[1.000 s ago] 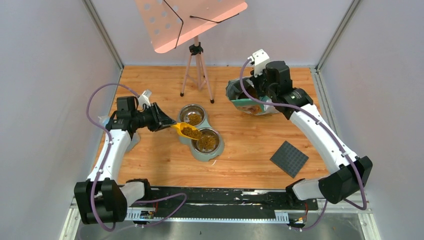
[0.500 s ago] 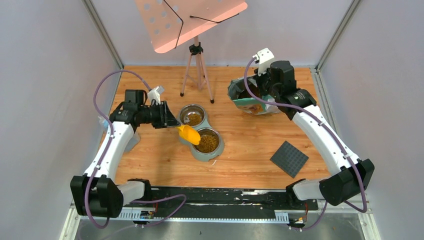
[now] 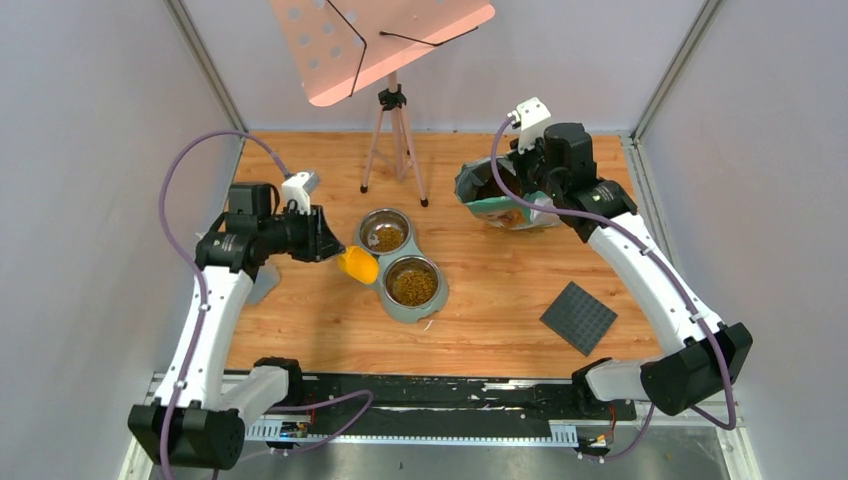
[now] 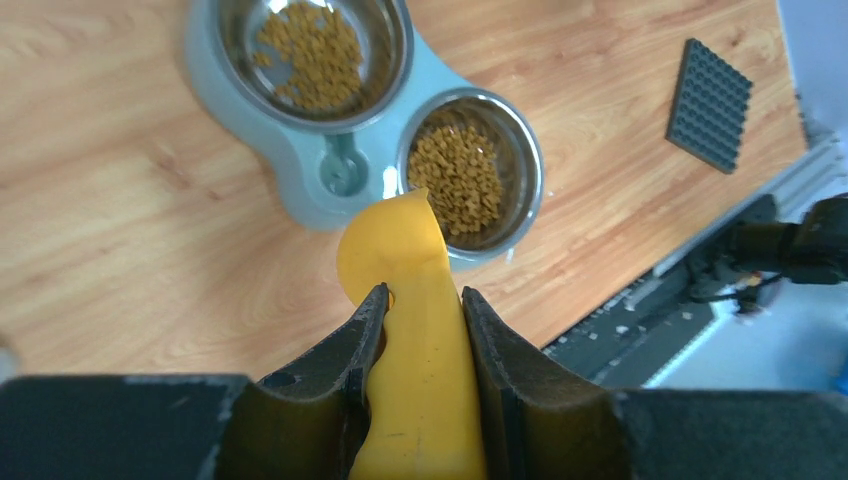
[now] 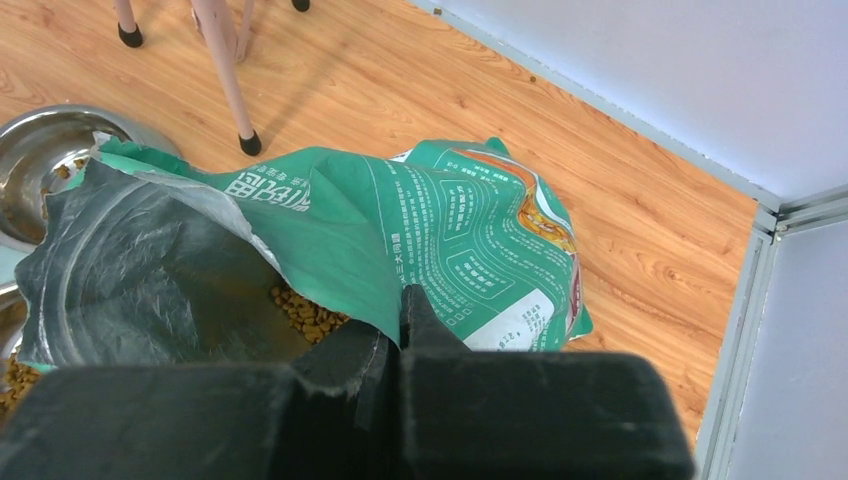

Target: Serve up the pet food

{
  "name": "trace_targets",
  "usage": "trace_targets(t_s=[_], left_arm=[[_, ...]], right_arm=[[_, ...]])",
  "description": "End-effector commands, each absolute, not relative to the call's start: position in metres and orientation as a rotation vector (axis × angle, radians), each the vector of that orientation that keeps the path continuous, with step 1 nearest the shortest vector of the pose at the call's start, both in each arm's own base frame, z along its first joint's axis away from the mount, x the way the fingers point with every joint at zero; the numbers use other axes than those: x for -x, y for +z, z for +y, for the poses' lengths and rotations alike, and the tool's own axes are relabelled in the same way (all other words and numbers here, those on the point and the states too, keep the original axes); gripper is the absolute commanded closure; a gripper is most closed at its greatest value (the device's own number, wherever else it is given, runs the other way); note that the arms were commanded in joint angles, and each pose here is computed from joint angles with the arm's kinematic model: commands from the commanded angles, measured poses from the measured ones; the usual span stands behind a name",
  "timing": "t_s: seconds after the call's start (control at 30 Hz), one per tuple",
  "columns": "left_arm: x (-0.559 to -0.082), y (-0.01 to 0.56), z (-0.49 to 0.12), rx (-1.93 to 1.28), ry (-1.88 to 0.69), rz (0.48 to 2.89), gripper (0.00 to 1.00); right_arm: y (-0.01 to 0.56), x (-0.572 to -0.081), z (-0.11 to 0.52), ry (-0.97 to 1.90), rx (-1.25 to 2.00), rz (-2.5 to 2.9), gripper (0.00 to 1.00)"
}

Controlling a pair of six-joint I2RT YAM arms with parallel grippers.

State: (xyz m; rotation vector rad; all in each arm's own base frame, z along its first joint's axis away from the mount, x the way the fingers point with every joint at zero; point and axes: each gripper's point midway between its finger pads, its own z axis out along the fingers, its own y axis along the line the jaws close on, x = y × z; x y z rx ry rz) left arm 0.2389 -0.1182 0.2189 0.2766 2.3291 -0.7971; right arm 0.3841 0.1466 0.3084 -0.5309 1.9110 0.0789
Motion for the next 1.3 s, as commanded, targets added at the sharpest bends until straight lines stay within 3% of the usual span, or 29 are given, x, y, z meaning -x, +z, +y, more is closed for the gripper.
trace_targets(t_s=[0.0, 0.2, 0.4, 0.53, 0.73, 1.03, 1.27], left_arm=[[-0.229, 0.252, -0.101, -0.444, -0.595, 2.187, 1.00], [-0.196, 0.301, -0.100, -0.732, -0.454, 1.884, 1.00], [-0.144, 0.365, -0.139, -1.103, -0.619, 1.536, 1.00], [-0.161, 0.380, -0.163, -1.199, -0.795, 1.532, 1.00], [-0.158, 0.402, -0.233, -1.482, -0.826, 1.286, 1.00], [-0.207, 0.478, -0.301, -1.176, -0.866, 1.027, 1.00], [-0.250, 0.442, -0.334, -1.082, -0.757, 1.204, 1.00]], right_arm=[[0.340, -0.377, 0.134, 0.063, 0.501, 1.840, 1.00], [0.346, -0.373, 0.140, 0.100, 0.536, 1.820, 1.00], [0.351, -0.369, 0.146, 0.122, 0.557, 1.813, 1.00], [0.347, -0.363, 0.154, 0.173, 0.600, 1.811, 1.00], [0.351, -0.355, 0.154, 0.182, 0.615, 1.809, 1.00], [0.370, -0.340, 0.146, 0.147, 0.649, 1.758, 1.00], [0.391, -0.346, 0.149, 0.147, 0.620, 1.720, 1.00]])
